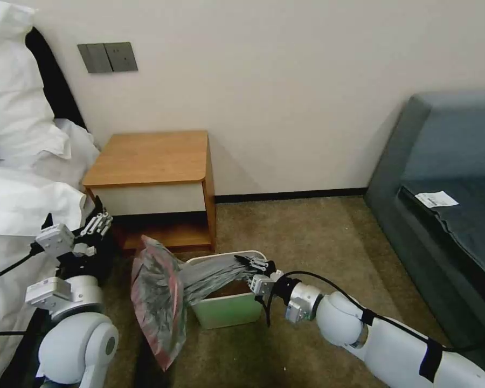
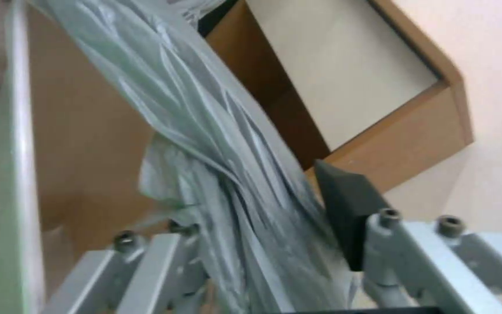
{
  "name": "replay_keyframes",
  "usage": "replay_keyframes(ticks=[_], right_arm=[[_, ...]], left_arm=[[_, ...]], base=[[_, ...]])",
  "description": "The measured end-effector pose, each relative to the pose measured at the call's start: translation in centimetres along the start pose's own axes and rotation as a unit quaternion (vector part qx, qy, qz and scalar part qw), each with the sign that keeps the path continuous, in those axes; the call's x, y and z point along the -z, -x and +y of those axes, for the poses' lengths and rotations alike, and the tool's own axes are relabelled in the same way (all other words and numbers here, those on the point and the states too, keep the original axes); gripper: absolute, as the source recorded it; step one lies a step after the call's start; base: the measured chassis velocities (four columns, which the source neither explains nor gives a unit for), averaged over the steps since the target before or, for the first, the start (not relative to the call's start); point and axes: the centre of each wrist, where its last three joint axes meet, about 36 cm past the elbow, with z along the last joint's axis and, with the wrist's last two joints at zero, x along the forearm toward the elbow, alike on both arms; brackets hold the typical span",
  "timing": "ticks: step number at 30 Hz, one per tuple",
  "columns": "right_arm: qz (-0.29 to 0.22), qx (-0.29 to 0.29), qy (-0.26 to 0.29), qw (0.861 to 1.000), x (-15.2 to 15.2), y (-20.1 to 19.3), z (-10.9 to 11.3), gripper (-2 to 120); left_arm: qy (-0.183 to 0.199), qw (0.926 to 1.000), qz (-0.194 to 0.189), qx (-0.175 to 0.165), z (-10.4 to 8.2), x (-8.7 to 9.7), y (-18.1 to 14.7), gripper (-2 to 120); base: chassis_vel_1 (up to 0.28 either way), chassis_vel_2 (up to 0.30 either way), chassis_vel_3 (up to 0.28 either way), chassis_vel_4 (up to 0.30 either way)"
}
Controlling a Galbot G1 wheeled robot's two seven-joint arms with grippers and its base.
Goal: Pick up the garbage bag from the table and place it over the trash can.
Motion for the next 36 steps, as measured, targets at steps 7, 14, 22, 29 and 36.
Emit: replay_keyframes(ticks=[7,14,22,29,36], right_arm=[[0.015,0.049,0.02,0.999,-1.1,-2.1,-1.9,73],[0.01,0.096,0.023,0.995,-2.0,-4.0,-4.8,96],[-0.019,0.117,0.031,0.993,-2.6,-5.8,-8.6,100],[-0.064,0.14,0.049,0.987,-3.1,-8.3,-13.1,100],[-0.114,-0.032,0.091,0.989,-2.9,-8.4,-12.4,100]], left_arm=[[-0.001,1.0,0.001,-0.006,-0.5,-0.2,-0.2,99],[-0.004,0.9999,0.0,-0.013,-0.9,0.0,-0.1,99],[-0.006,0.9998,0.004,-0.019,-1.2,0.0,-0.2,99],[-0.017,0.999,0.022,-0.035,-1.2,1.2,-0.8,99],[-0.072,0.9906,0.099,-0.06,-0.7,5.4,-3.6,99]], base=[[0.0,0.0,0.0,0.0],[0.0,0.0,0.0,0.0],[0.0,0.0,0.0,0.0],[0.0,0.0,0.0,0.0],[0.0,0.0,0.0,0.0]])
